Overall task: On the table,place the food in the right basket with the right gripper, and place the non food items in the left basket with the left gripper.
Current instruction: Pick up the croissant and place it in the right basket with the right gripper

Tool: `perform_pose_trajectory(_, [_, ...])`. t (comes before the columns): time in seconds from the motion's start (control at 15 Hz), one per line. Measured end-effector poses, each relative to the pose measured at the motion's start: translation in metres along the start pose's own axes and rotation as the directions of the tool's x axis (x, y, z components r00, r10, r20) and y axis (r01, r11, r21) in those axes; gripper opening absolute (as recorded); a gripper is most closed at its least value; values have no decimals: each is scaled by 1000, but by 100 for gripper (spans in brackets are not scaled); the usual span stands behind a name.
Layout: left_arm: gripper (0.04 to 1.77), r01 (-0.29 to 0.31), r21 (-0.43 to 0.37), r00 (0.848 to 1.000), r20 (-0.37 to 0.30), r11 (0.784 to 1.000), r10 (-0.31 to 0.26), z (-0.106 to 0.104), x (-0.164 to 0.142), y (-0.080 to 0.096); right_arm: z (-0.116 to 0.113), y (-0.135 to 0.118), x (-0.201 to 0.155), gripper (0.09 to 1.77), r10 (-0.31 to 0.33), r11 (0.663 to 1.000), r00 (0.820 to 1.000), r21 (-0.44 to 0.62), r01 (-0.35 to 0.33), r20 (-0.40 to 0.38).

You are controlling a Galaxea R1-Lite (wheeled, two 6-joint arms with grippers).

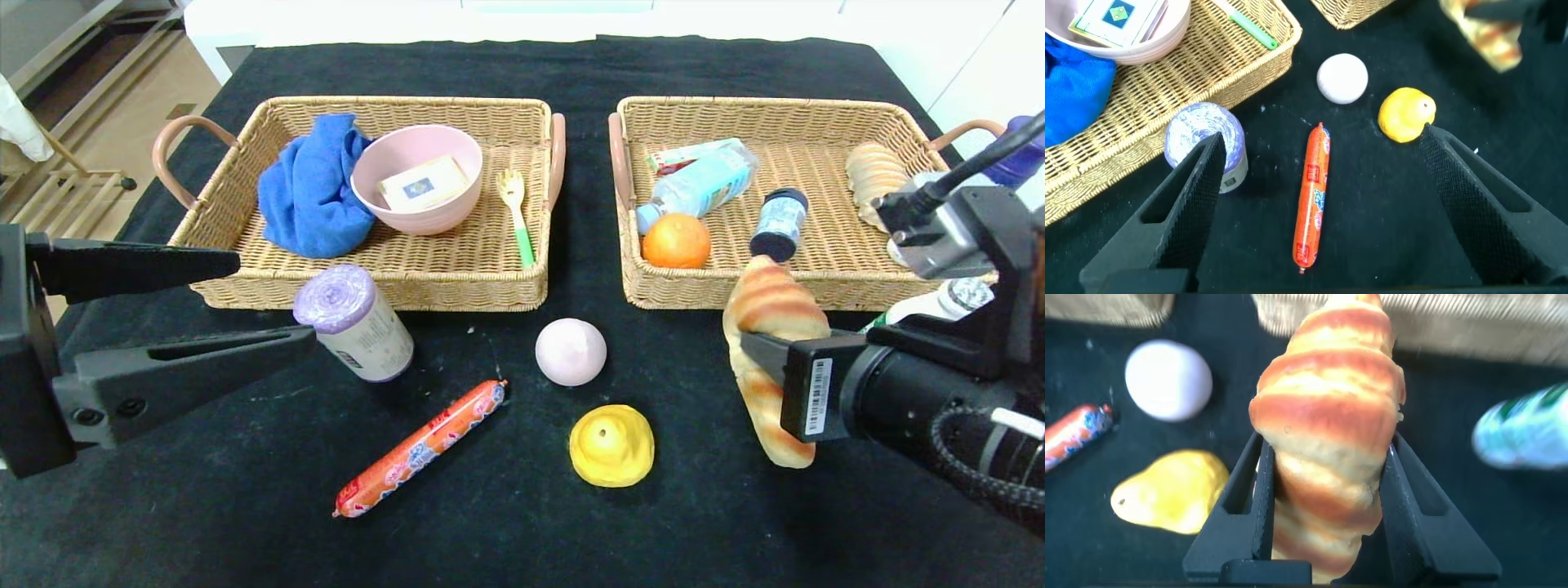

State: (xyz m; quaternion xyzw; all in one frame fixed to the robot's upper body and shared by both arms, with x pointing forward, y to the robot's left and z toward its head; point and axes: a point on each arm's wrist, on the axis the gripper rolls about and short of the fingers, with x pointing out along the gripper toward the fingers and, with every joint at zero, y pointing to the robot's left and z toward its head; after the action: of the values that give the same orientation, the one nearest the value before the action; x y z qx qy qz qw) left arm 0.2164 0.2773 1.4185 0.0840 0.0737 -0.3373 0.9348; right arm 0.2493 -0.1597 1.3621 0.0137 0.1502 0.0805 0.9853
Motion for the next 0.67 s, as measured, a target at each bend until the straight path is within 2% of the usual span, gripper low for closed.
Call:
perform_pose_trajectory(0.2, [172, 0, 0, 1000, 0, 1000, 0, 0, 0, 0, 16, -3, -5, 82, 42, 999, 999, 4, -42, 34])
perform_pose_trajectory(0.4, [172, 0, 0, 1000, 0, 1000, 0, 0, 0, 0, 34, -10, -3, 82, 22, 1000, 997, 6, -23, 78])
perform_pose_trajectory(0.67, [172, 0, 0, 1000, 1, 1000, 0, 0, 0, 0, 59, -29, 5, 82, 33, 999, 992, 12, -34, 125])
